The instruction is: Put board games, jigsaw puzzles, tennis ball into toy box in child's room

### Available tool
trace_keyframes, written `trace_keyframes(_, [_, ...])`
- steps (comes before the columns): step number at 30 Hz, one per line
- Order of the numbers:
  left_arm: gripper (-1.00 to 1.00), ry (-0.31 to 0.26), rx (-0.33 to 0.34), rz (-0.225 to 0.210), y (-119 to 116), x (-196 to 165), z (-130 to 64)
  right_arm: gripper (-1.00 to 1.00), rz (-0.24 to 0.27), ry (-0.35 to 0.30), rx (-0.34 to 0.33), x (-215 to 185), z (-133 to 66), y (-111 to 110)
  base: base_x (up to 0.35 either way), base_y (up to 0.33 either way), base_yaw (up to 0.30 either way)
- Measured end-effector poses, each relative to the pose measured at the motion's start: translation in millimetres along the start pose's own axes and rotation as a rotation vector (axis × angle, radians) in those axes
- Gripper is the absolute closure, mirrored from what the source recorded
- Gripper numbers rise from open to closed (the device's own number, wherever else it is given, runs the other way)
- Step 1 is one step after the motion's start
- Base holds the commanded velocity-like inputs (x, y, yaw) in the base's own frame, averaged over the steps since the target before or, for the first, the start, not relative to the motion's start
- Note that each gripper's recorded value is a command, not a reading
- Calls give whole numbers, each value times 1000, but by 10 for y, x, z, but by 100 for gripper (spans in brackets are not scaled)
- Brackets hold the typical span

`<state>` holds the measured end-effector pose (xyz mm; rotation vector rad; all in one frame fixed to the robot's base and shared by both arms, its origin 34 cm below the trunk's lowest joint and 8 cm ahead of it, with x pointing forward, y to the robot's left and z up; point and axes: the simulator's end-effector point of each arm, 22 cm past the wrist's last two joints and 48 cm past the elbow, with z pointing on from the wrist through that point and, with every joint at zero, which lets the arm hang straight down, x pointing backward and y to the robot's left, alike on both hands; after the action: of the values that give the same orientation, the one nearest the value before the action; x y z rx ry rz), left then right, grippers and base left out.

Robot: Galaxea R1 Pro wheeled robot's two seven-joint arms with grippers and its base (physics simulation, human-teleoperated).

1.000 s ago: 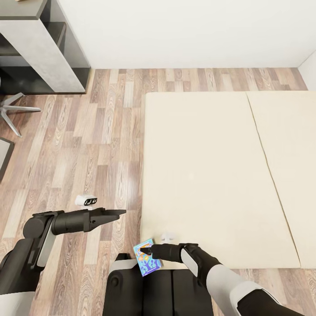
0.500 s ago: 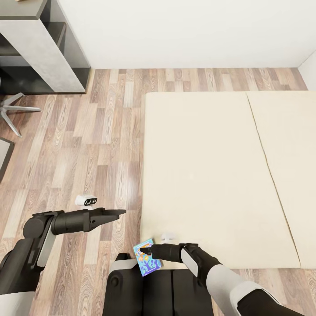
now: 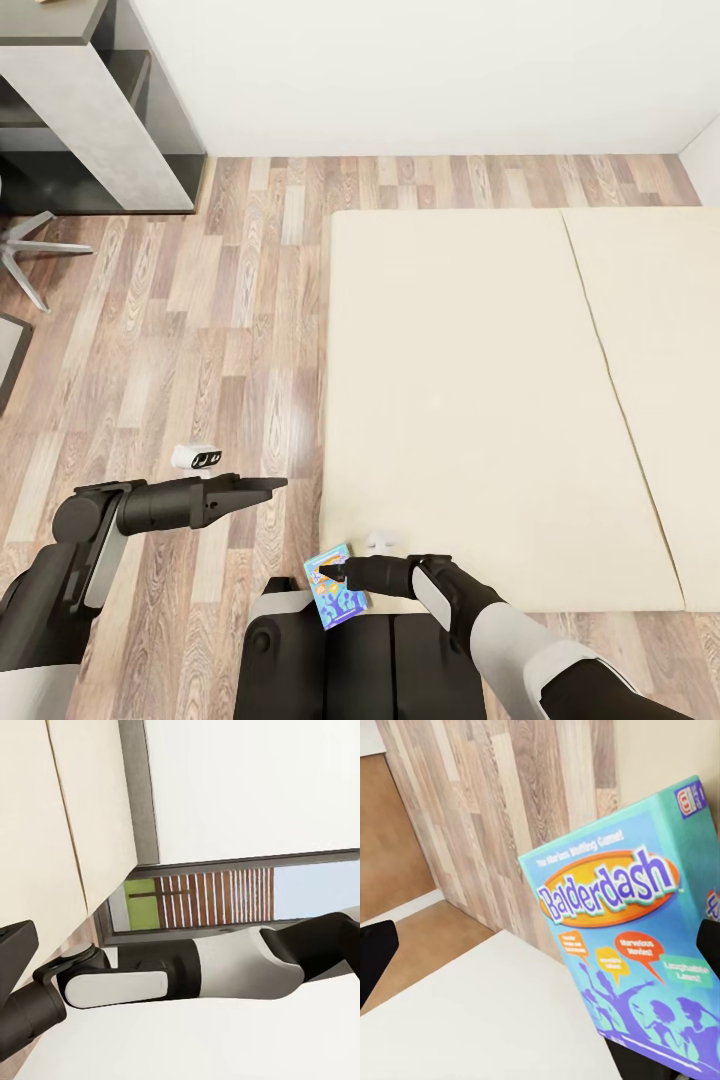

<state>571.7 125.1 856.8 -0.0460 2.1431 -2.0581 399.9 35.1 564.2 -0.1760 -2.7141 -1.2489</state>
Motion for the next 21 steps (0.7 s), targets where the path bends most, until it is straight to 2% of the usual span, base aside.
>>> trace_keyframes(21, [-100, 0, 0, 0, -1, 1, 1, -100, -7, -3, 12, -7, 0, -27, 0, 0, 0])
